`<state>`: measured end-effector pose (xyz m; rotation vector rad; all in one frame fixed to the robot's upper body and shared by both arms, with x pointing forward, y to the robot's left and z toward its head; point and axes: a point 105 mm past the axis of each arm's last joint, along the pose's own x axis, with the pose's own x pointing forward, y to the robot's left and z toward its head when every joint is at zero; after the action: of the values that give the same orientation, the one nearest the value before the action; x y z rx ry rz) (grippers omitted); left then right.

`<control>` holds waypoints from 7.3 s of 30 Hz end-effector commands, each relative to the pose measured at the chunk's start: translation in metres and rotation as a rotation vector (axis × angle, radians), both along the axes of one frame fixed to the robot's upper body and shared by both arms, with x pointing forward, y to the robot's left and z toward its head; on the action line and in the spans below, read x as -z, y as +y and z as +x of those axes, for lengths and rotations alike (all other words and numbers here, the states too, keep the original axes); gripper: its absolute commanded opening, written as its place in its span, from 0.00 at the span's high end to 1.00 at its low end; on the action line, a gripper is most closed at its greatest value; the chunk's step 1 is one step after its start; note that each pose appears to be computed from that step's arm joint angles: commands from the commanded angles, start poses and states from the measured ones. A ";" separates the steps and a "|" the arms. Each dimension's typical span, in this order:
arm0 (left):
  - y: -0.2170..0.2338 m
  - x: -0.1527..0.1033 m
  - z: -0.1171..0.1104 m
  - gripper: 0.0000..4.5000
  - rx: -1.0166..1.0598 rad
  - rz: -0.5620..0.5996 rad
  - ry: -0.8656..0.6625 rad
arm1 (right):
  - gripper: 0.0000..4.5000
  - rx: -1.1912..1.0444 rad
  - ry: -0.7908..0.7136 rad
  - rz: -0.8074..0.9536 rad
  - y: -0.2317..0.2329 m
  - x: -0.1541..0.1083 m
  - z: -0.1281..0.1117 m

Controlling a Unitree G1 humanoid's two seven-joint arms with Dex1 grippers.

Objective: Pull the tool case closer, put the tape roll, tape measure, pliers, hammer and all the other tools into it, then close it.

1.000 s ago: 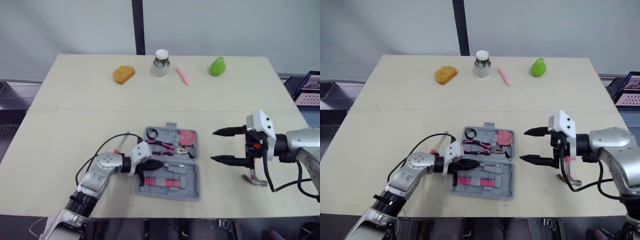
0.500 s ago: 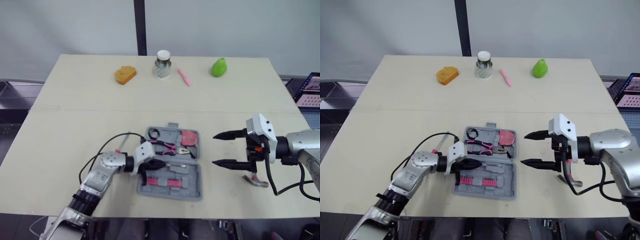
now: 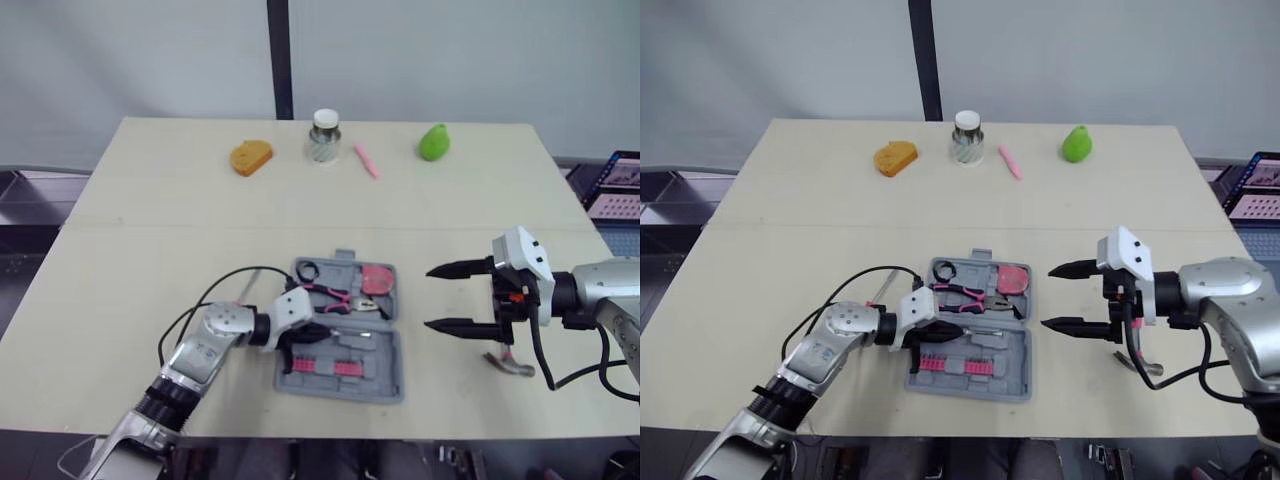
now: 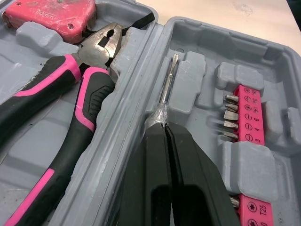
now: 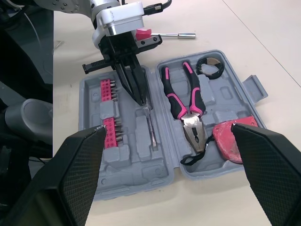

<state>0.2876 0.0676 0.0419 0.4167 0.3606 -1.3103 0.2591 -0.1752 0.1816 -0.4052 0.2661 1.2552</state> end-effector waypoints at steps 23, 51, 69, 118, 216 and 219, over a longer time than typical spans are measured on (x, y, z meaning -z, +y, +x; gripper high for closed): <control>0.011 0.026 -0.015 0.98 -0.031 0.094 0.152 | 0.00 -0.027 -0.040 0.003 0.007 -0.008 0.000; 0.308 -0.086 -0.091 0.01 -1.026 -0.135 -0.038 | 0.00 0.855 0.133 0.074 -0.215 0.072 -0.007; 0.239 -0.071 -0.061 0.01 -0.756 -0.116 -0.004 | 0.00 0.881 0.094 0.106 -0.179 0.075 -0.001; -0.039 -0.114 -0.035 0.00 0.288 -0.278 -0.322 | 0.51 1.365 0.258 -0.037 -0.118 0.127 -0.008; 0.108 -0.062 -0.140 0.00 -0.414 -0.123 -0.169 | 0.99 -0.145 0.041 -0.692 0.119 0.059 0.002; 0.108 -0.062 -0.139 0.00 -0.416 -0.122 -0.171 | 0.99 -0.146 0.045 -0.691 0.121 0.063 0.000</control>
<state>0.1488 0.1801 0.0997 0.3103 0.2268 -0.8654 0.2605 -0.0577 0.1150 -0.9820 0.7553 1.2925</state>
